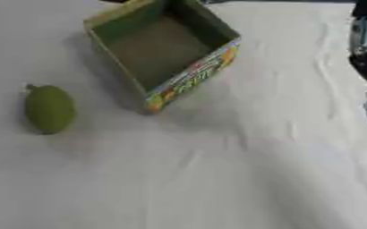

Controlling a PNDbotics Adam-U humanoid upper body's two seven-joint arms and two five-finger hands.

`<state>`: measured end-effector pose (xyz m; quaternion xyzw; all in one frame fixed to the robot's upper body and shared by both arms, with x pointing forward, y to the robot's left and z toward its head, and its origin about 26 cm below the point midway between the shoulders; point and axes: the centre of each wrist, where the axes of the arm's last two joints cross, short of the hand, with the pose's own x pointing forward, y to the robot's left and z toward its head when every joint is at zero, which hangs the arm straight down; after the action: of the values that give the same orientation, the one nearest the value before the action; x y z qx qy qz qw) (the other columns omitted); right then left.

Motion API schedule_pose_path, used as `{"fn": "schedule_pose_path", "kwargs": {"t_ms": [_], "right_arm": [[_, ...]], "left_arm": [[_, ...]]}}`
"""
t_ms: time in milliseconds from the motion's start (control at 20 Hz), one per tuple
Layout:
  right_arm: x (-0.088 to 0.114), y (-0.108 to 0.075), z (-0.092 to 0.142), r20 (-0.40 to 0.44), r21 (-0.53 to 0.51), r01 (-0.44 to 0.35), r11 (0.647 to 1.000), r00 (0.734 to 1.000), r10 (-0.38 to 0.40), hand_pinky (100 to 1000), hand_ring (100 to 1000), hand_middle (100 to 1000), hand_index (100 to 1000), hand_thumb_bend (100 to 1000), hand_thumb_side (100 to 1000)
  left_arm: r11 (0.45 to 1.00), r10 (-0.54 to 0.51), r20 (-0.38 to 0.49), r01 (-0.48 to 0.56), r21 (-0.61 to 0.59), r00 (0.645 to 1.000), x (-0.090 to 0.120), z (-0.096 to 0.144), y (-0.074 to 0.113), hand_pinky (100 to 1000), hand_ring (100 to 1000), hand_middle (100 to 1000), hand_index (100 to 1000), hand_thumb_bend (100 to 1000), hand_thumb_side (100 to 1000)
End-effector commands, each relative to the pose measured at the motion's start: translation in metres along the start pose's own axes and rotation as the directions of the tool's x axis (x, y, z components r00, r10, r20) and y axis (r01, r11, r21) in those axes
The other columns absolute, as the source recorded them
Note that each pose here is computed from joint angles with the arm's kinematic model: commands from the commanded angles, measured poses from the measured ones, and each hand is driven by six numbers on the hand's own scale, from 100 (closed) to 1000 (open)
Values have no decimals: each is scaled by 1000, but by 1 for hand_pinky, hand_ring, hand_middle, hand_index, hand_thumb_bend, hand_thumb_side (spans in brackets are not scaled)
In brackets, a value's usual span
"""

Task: Pick up objects on the table and place them in the box.

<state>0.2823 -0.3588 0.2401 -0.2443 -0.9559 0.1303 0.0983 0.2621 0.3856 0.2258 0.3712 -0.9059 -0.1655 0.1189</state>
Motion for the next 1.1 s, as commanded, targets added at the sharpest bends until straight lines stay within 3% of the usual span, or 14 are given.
{"fn": "schedule_pose_path", "kwargs": {"t_ms": [50,400,550,850,900,1050,1100], "right_arm": [[5,-7,-10,44,10,-23,1000,999,23,874,762,718,827,100,474],[5,-8,-10,44,16,-27,1000,999,27,874,762,718,826,100,471],[5,-8,-9,45,20,-30,999,999,29,873,762,718,827,100,470],[5,-8,-9,46,22,-30,999,999,29,872,762,718,827,100,470],[5,-8,-10,49,24,-28,999,998,27,872,762,718,826,100,470],[5,-7,-11,53,25,-21,999,998,20,872,762,718,826,100,470],[5,-7,-11,54,25,-19,999,998,18,871,762,718,826,100,470]], "left_arm": [[1000,-27,34,27,-2,999,2,-8,7,654,622,632,819,100,279],[995,-77,44,79,-61,996,-2,-12,10,663,629,638,825,100,238],[977,-151,41,156,-148,988,-14,-18,15,704,682,683,855,100,208],[900,-243,105,265,-345,964,-43,-27,23,741,714,710,874,100,215],[887,-246,112,270,-374,963,-48,-26,23,779,742,727,883,100,232],[820,-250,172,303,-486,953,-59,-30,22,805,760,737,890,100,247],[793,-250,195,316,-521,948,-62,-32,22,831,785,765,900,100,319]]}}
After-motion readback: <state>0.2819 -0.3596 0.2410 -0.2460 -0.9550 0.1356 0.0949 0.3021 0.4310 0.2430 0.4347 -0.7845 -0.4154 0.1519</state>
